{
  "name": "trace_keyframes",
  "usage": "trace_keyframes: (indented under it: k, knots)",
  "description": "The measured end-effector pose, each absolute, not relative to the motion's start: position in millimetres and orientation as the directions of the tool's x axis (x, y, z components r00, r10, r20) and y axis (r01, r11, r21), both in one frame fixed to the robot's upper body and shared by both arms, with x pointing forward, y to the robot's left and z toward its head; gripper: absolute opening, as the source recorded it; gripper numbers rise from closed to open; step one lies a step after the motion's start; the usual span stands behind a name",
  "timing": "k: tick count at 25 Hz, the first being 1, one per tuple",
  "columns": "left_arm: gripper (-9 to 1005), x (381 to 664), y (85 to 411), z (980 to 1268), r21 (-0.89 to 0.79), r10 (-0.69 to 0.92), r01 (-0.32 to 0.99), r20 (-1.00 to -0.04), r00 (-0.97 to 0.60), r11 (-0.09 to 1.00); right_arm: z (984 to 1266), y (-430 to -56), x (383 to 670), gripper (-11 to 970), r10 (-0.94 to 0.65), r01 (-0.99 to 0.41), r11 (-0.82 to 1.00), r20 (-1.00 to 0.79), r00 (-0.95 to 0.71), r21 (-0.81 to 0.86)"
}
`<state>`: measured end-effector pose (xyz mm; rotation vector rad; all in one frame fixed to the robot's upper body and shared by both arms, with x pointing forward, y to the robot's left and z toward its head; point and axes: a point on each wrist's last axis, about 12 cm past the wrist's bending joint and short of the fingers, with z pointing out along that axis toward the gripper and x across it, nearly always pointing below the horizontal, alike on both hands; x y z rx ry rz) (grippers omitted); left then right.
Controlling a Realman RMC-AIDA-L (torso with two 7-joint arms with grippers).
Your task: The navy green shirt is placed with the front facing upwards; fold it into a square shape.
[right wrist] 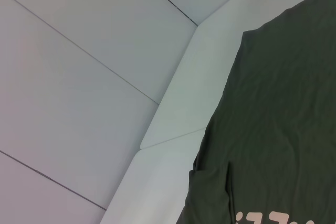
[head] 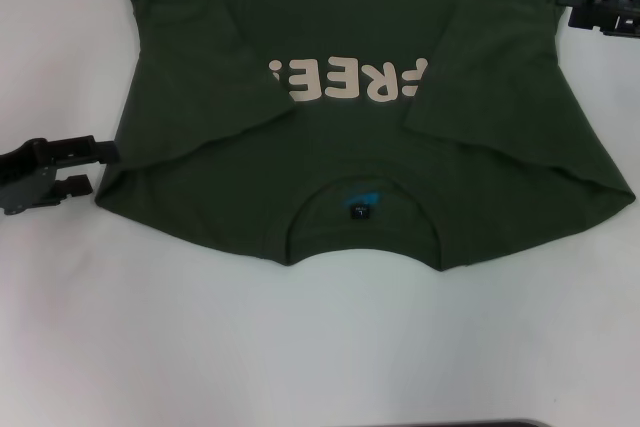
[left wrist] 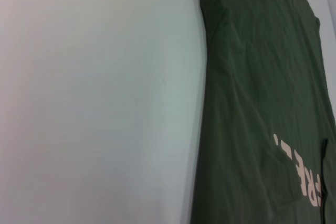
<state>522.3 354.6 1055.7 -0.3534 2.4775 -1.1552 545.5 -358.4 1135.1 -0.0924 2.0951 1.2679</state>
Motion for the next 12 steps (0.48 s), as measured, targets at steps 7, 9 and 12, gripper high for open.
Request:
trace_keyframes:
  k: [7,9,12]
  knots:
    - [780,522.4,354.3,1054.5,-0.774,-0.389,-0.08,-0.223,-0.894,0.628,1135.1,-358.3,545.8,927,0.274,-0.386,0.523,-0.579,-0.768,0.76]
    - [779,522.3,354.2,1054.4,-0.774,-0.389,-0.081,-0.222,-0.894,0.628,1135.2,-358.1,546.1,927,0.274,-0.387,0.524,-0.58,-0.768,0.759]
    - [779,521.9,353.9,1054.0,-0.774,-0.389,-0.089,-0.212,-0.896,0.627,1135.4,-358.1,546.5,927,0.275,-0.387,0.524,-0.58,-0.767,0.759]
